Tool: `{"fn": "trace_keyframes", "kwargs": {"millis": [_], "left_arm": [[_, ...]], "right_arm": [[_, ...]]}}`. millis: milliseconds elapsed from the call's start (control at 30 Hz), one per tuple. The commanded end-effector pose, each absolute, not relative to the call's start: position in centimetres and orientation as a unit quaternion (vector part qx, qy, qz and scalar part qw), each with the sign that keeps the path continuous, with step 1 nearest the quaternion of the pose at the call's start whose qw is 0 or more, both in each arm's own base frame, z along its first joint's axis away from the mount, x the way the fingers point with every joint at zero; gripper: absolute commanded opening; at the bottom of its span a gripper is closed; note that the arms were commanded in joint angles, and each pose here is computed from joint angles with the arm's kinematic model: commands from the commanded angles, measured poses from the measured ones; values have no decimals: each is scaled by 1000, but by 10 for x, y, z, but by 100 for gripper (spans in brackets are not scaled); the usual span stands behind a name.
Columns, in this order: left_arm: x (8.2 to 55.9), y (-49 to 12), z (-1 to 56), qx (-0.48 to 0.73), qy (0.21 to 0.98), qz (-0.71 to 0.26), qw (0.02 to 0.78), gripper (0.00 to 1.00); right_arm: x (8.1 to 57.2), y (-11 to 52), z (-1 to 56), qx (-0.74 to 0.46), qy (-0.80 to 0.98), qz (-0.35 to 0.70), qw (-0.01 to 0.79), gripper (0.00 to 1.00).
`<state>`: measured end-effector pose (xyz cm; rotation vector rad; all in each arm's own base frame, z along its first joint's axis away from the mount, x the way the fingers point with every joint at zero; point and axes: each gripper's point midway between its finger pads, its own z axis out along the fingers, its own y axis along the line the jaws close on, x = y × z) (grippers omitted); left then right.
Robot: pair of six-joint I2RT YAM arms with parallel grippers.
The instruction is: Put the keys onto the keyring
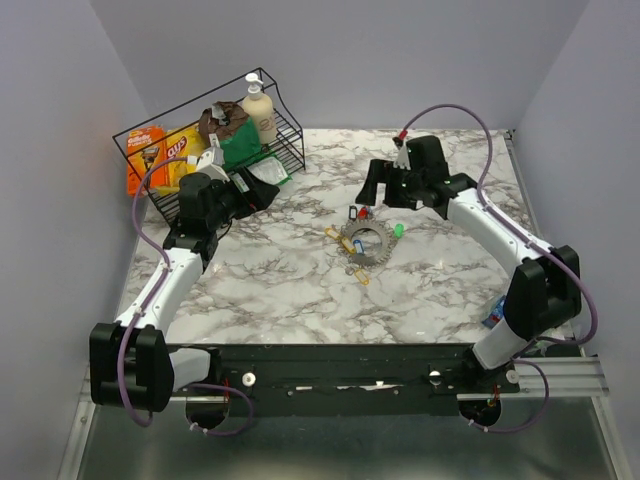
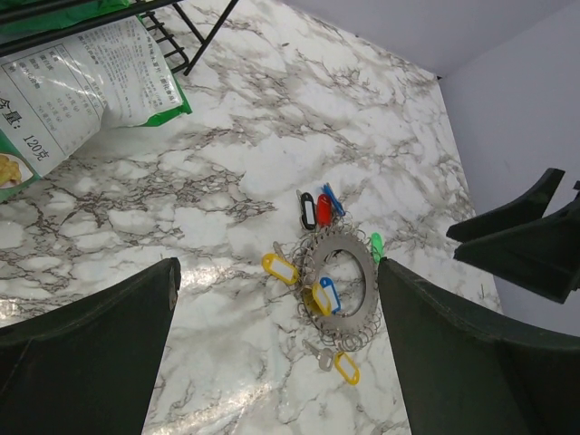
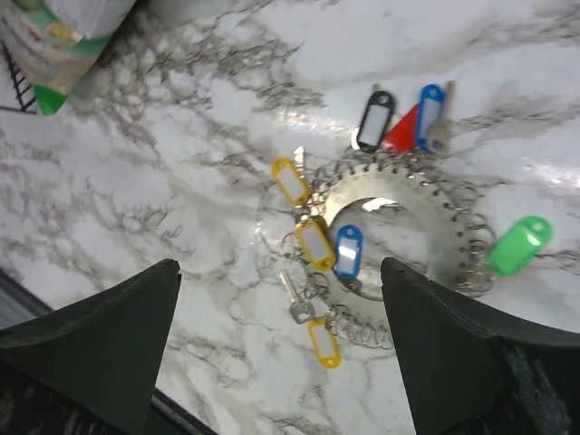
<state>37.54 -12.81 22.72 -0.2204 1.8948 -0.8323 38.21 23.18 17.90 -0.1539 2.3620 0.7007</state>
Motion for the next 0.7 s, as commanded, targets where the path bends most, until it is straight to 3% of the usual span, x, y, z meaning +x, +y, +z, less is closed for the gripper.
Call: {"fn": "trace_keyframes", "kwargs": {"millis": [0, 333, 667], "left_arm": [[377, -126, 228, -93, 788, -344, 503, 99], [383, -146, 216, -72, 810, -342, 471, 99], [382, -186, 210, -1, 850, -248, 464, 99]], "right_arm": [[389, 175, 147, 10, 921, 210, 328, 100], [378, 147, 119, 38, 931, 197, 306, 100], [384, 140, 115, 33, 932, 178, 314, 100]]}}
